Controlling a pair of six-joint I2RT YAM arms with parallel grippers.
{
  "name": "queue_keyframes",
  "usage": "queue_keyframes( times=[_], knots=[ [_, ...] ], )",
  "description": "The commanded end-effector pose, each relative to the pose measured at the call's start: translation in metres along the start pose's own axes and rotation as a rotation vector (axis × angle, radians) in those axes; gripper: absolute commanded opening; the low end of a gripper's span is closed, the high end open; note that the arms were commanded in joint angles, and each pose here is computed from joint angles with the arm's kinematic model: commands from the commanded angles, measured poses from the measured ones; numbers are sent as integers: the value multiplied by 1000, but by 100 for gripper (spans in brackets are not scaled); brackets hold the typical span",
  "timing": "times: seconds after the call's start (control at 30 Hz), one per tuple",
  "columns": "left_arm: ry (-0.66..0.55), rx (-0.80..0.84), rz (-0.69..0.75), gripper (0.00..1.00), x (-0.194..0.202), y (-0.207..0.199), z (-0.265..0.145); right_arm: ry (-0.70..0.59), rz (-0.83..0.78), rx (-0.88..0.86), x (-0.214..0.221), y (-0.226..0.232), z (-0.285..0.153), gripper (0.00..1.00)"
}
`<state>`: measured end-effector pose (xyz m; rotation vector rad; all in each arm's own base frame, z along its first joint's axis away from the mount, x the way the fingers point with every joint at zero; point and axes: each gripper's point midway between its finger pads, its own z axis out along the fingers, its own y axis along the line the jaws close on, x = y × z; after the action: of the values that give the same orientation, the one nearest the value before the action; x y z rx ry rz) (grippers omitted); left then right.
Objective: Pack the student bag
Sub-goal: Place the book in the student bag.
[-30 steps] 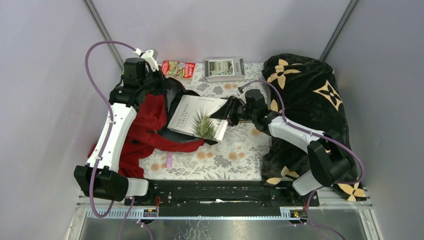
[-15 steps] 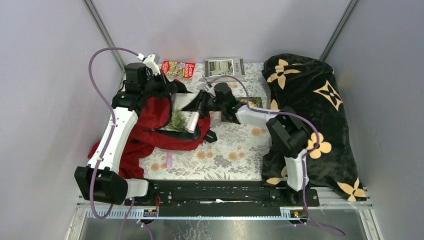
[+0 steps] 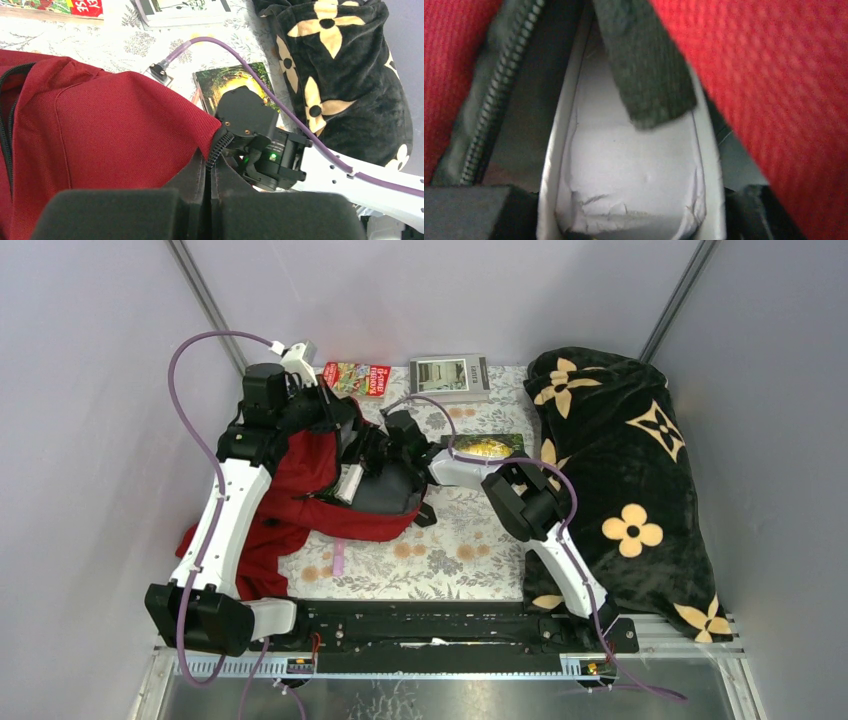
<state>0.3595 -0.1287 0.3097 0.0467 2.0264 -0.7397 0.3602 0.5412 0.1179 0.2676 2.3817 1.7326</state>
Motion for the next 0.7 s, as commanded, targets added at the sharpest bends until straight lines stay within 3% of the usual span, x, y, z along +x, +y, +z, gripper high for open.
queue_keyframes(
  times=[0.0,0.07,0.17,0.47,0.5,0.6,0.67],
  knots=[
    [-62,76,12,0,-17,-17,-6,-30,-83,-2,-8,9,14,23],
    [-53,49,-12,0,-16,-15,-8,-6,-130,28,-6,0,15,21],
    [-56,44,-8,0,-16,-16,-14,-6,-164,67,-4,-9,12,27],
    [-60,-35,-30,0,-7,3,-9,86,-76,36,23,-2,34,29],
    [-56,-33,-31,0,-5,3,-8,100,-77,57,27,-4,35,35],
    [-65,-82,-30,0,-5,11,-11,81,-105,114,29,-6,22,70],
    [-91,-138,-22,0,-10,19,-17,50,-146,171,28,-11,8,88]
  ],
)
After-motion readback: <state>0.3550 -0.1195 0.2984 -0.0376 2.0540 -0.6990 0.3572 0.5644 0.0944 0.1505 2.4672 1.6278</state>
